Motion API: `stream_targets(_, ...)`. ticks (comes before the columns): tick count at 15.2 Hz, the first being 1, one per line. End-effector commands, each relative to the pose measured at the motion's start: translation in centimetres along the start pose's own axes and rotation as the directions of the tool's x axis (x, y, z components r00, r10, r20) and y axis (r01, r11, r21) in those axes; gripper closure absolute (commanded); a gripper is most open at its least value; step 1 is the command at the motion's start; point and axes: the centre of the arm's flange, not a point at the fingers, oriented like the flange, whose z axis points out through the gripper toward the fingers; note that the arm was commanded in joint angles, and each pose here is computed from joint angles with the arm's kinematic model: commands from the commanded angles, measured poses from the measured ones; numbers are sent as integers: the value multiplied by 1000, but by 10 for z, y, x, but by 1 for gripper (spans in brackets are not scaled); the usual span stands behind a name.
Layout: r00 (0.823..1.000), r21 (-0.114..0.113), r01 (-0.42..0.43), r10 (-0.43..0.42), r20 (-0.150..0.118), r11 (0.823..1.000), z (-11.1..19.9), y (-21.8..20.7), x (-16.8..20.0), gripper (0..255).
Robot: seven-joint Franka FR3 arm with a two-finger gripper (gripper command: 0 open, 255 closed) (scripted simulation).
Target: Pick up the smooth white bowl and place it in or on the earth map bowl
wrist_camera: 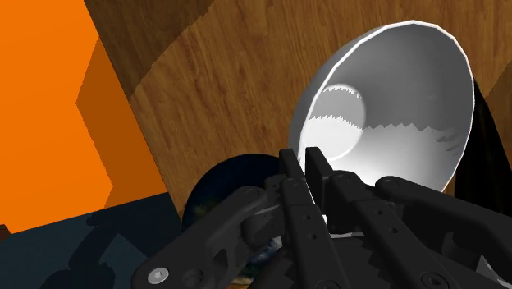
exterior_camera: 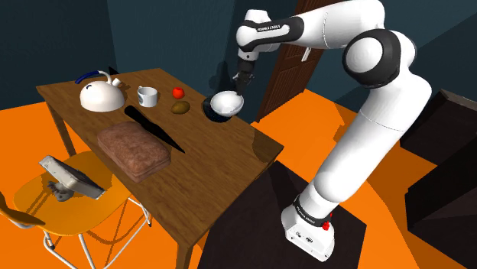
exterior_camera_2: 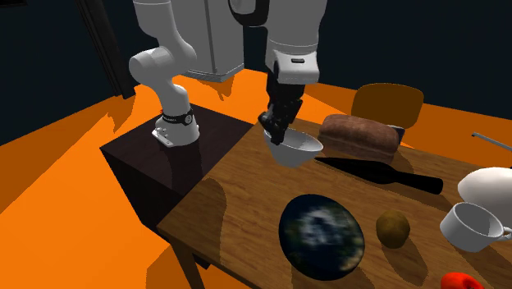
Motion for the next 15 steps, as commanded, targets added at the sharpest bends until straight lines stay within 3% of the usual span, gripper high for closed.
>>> stream_targets(1,1000,0,0,0,0,1000,-12,-1,-1,255)
stream_targets(3,1000,0,0,0,0,1000,-22,0,-2,255)
stream_targets(15,1000,0,0,0,0,1000,-65,114,98,255)
